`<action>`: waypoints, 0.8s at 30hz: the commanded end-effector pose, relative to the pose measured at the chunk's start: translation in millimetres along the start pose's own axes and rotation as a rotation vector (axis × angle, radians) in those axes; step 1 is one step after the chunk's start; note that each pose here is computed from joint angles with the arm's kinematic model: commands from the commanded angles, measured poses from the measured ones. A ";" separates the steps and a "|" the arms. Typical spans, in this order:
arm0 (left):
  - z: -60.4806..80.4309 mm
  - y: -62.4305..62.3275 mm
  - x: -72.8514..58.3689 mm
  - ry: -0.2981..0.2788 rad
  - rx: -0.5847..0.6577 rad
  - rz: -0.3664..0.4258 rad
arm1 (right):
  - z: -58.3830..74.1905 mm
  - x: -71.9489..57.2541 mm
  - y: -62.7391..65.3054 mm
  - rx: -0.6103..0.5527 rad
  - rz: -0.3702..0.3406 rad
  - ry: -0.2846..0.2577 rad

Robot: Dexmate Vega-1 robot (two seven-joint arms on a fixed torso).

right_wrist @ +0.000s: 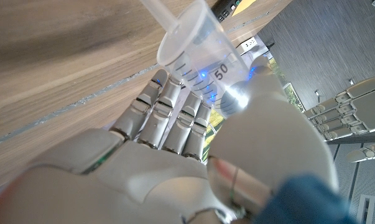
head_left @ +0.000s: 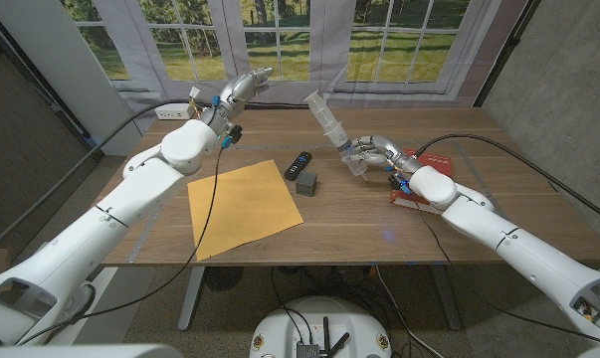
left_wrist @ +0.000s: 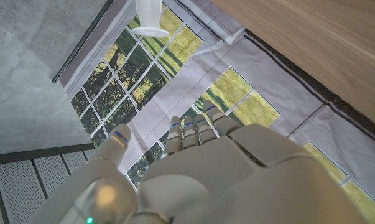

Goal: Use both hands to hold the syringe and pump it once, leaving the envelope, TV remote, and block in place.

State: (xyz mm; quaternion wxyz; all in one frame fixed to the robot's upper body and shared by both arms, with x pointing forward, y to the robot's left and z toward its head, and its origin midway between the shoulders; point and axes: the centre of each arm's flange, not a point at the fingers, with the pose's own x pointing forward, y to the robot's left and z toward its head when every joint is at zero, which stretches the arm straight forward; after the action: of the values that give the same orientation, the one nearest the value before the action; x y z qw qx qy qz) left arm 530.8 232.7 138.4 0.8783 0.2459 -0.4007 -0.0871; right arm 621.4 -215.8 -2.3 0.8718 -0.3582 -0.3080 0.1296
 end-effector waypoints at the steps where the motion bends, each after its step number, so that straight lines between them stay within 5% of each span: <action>1: 14.2 1.1 11.8 -0.017 0.055 -0.103 | 1.4 0.9 3.5 0.009 0.001 -0.009; 24: 11.9 -10.9 11.3 0.004 0.147 -0.246 | 5.4 12.2 1.1 0.025 -0.005 -0.040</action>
State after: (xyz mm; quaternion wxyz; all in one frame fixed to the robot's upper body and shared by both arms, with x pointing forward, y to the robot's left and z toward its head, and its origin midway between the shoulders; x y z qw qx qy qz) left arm 528.0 219.8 150.1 0.8522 0.3274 -0.3832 -0.1405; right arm 624.5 -209.8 1.2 0.8717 -0.3454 -0.3209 0.1335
